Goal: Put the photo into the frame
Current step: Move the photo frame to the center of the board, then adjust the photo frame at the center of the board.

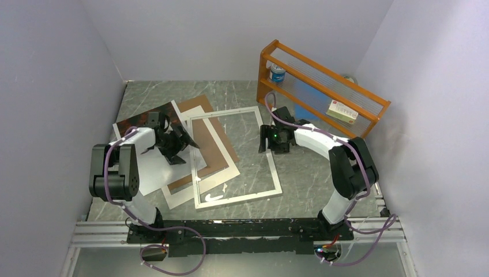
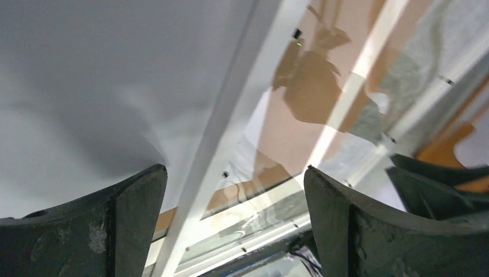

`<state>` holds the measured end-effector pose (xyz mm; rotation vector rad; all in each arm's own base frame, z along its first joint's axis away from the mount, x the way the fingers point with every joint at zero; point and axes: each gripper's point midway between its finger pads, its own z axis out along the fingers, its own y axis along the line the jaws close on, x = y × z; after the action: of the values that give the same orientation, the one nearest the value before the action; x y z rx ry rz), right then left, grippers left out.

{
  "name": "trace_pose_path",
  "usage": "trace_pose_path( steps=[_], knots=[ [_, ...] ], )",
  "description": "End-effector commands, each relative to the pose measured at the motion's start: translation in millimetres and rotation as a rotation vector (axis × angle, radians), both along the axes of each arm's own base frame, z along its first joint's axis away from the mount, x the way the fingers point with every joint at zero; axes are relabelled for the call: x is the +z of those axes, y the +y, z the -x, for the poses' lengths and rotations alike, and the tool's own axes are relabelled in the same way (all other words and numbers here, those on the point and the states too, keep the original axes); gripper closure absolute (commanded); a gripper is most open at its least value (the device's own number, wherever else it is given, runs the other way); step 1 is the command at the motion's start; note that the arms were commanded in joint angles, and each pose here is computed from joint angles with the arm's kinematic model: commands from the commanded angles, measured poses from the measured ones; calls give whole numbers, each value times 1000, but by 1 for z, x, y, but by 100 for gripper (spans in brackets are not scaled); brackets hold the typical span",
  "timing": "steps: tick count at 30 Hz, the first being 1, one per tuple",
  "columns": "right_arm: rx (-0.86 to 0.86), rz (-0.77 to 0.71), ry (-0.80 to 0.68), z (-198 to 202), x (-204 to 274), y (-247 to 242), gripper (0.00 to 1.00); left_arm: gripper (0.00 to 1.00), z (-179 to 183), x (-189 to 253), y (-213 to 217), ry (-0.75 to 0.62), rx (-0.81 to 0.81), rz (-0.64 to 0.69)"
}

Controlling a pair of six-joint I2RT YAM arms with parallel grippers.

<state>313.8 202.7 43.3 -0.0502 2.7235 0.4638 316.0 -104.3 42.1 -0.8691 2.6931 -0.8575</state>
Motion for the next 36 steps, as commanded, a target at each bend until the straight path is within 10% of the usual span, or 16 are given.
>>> trace_pose_path(
  steps=[1,20,36],
  knots=[
    [-93,34,-96,-18,28,-14,26,6,3,21,50,23,48,-314],
    [-54,-111,-197,-47,88,19,26,6,-36,38,242,14,381,-575],
    [177,-258,-149,-35,84,113,41,15,-27,57,162,-91,311,-156]
  ],
)
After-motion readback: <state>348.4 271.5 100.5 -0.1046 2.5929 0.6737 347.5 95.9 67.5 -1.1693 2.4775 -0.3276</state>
